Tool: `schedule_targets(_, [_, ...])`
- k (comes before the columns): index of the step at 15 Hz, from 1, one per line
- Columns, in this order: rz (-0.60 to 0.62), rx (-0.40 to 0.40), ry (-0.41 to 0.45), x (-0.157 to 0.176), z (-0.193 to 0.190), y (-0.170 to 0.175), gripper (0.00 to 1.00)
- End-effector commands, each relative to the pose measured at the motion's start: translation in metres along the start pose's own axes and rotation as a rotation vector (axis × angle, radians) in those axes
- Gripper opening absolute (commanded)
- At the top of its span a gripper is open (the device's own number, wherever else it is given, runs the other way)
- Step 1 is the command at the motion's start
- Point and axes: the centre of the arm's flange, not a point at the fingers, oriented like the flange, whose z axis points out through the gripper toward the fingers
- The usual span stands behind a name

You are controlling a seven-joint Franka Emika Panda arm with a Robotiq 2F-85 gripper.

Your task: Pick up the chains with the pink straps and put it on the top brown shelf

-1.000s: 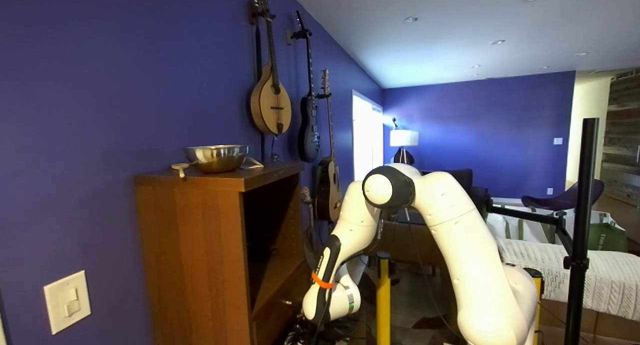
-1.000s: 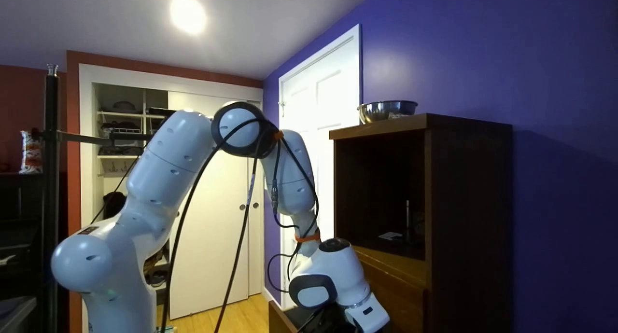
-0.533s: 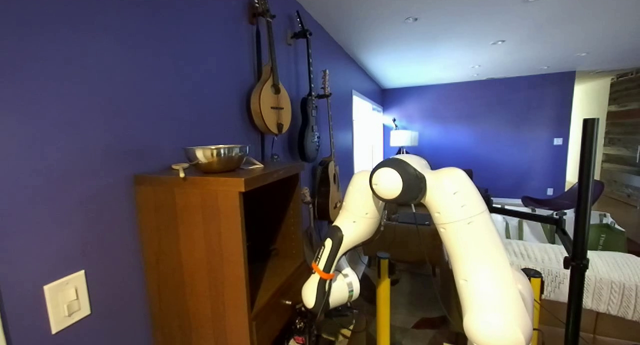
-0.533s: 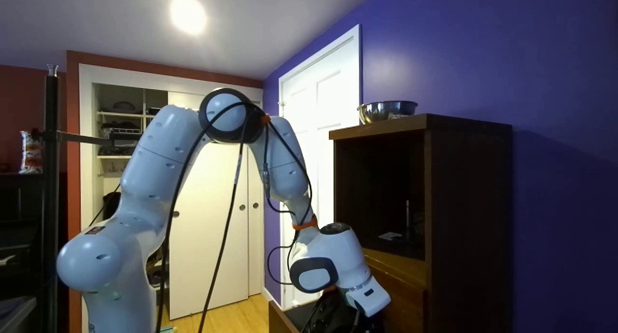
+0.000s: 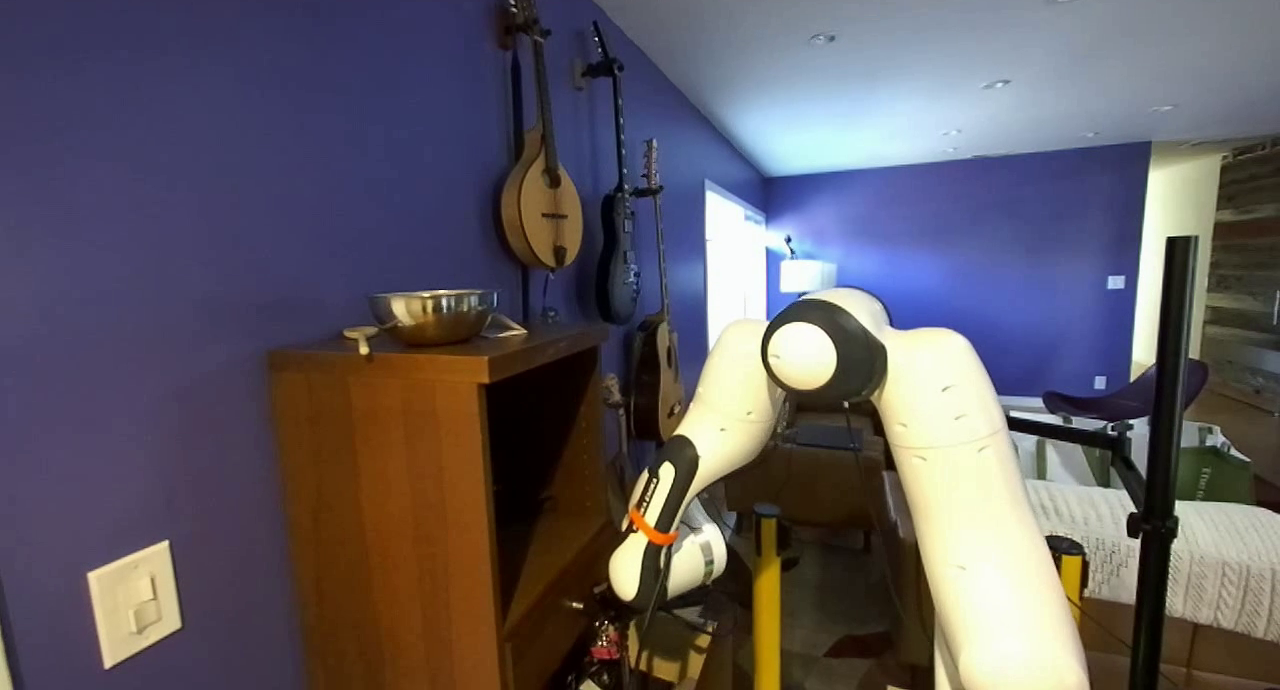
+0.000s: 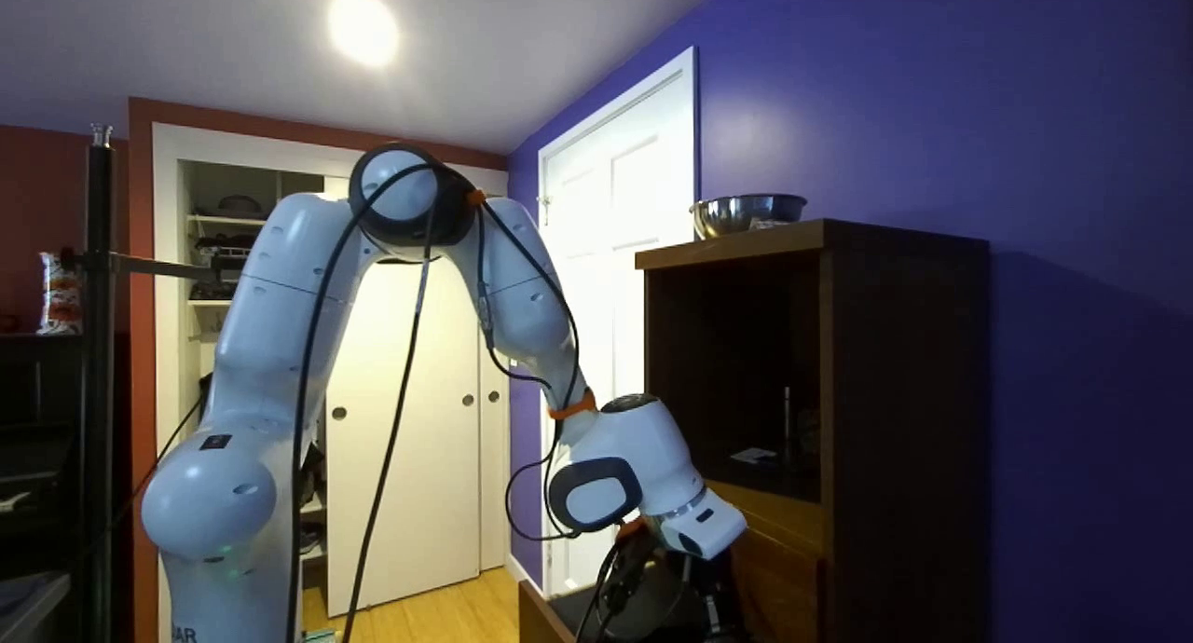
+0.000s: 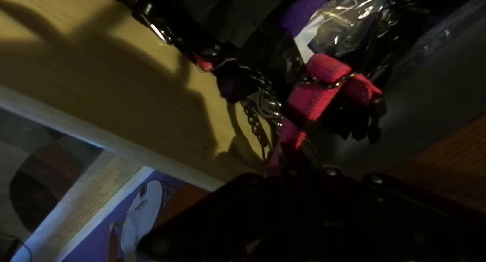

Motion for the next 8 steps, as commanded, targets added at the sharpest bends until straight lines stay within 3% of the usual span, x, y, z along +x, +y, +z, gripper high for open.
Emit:
schedule_targets(1, [-0.045, -0.056, -0.031, -0.001, -0.034, 0.002, 0.01])
schedule_targets(5, [-0.081, -0.074, -0.111, -0.006, -0.041, 0.008, 0.01])
schedule_targets(8, [-0.113, -0.067, -0.118, -0.006, -0.05, 0.004, 0.01])
